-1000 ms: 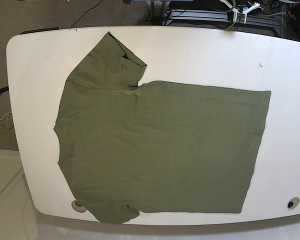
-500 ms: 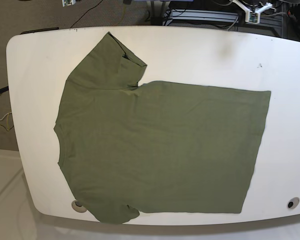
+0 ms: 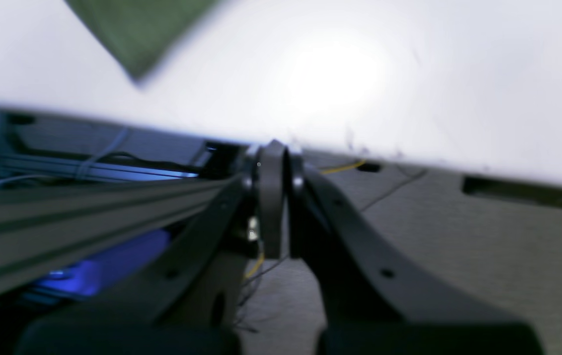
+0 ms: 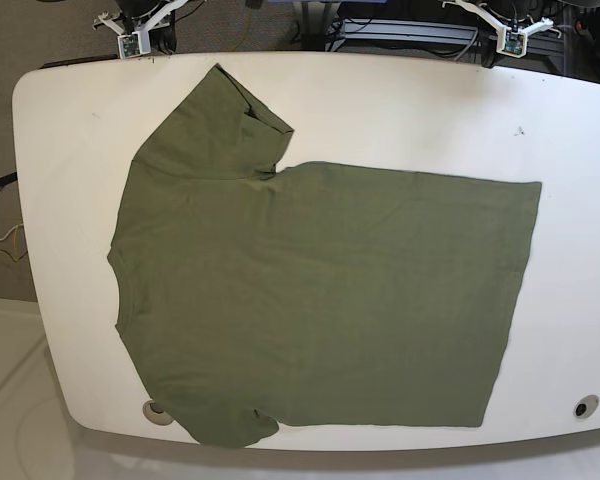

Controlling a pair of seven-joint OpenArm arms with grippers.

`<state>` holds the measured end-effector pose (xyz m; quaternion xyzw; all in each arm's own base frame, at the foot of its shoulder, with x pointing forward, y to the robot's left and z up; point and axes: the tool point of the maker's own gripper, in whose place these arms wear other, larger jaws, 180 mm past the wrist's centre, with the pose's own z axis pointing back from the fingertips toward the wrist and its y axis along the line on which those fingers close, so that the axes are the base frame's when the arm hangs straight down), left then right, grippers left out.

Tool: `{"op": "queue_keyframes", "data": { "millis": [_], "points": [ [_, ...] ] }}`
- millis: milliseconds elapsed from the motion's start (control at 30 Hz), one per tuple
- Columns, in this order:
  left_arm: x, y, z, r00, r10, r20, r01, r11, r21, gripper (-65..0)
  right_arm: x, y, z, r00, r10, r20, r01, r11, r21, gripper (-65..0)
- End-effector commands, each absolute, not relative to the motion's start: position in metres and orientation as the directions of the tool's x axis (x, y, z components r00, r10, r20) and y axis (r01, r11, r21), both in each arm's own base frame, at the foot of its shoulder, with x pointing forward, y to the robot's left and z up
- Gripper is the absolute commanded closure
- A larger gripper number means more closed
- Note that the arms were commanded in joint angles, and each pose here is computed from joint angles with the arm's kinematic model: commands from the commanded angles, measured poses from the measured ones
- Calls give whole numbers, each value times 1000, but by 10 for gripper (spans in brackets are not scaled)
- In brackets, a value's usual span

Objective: Fold the T-shirt properly
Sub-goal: 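Move right gripper over the green shirt sleeve, left gripper over hem corner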

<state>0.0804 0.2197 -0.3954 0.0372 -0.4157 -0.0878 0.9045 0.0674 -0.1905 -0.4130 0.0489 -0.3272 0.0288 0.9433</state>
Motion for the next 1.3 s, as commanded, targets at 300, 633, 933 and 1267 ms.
{"op": "queue_keyframes", "data": {
  "millis": [300,633,933,1267],
  "points": [
    [129,218,-333,493,-176,852,137,983,124,-44,107,-181,-371,688,28,725,-113,991,69,-1],
    [139,208,-320,452,-175,875,160,981,113,-88,123,-176,-356,648,26,761,-128,989,75,-10],
    [144,207,-318,443,-217,870,147,975,168,-246,133,-182,-356,670,-8,742,-95,991,96,-240],
    [155,218,-320,445,-224,867,104,975,198,-274,146,-177,-352,647,-56,760,-89,985,149,-345]
  ]
}}
